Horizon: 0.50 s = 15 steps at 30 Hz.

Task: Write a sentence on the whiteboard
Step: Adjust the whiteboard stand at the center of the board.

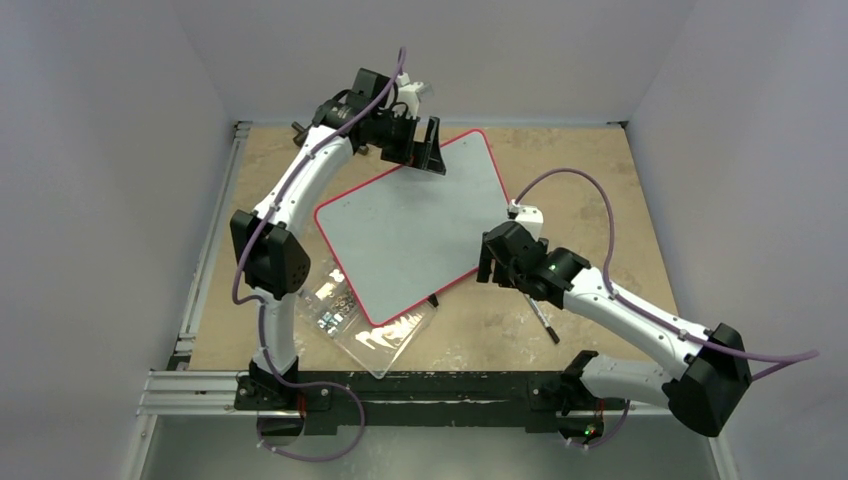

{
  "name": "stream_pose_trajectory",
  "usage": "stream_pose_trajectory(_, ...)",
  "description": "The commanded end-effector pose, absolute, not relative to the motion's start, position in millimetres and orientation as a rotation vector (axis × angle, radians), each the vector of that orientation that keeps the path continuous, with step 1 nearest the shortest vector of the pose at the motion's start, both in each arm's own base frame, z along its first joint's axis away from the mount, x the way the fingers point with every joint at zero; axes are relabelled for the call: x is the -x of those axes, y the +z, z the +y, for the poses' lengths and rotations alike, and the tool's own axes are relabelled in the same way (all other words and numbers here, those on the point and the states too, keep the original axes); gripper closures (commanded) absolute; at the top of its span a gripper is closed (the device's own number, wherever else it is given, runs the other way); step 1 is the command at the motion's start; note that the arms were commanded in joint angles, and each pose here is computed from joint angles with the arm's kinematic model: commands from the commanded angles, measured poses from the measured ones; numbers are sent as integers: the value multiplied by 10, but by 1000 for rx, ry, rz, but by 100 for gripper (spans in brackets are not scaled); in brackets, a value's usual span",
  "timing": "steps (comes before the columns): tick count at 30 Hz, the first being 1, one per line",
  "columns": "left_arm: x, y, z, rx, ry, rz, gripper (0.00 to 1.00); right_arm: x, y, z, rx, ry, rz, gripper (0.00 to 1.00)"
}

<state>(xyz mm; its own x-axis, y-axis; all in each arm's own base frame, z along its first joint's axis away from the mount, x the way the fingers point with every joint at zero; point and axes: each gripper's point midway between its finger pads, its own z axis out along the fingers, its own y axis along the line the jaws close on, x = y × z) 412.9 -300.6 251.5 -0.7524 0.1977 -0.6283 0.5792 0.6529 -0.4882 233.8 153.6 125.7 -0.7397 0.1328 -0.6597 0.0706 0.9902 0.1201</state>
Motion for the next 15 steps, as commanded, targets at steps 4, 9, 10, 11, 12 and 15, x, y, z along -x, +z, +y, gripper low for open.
stream_pose_trajectory(4, -4065, 2675, -2983, -646, -932, 2291, 0, -2371, 1319, 1419, -228, 72, 2361, 23)
stream_pose_trajectory(9, -4102, 2528, -3003, -656, -931, 2311, 0, -2368, 1285, 1448, -185, 82, 2368, 23)
stream_pose_trajectory(10, -4111, 2495, -3005, -659, -929, 2316, 0, -2365, 1284, 1452, -180, 86, 2370, 23)
stream_pose_trajectory(11, -4127, 2473, -3006, -660, -926, 2318, 0, -2363, 1284, 1459, -176, 91, 2370, 23)
stream_pose_trajectory(12, -4144, 2443, -3009, -660, -920, 2323, 0, -2363, 1287, 1467, -172, 97, 2370, 23)
stream_pose_trajectory(15, -4192, 2360, -3016, -659, -909, 2335, 0, -2368, 1292, 1493, -152, 108, 2372, 22)
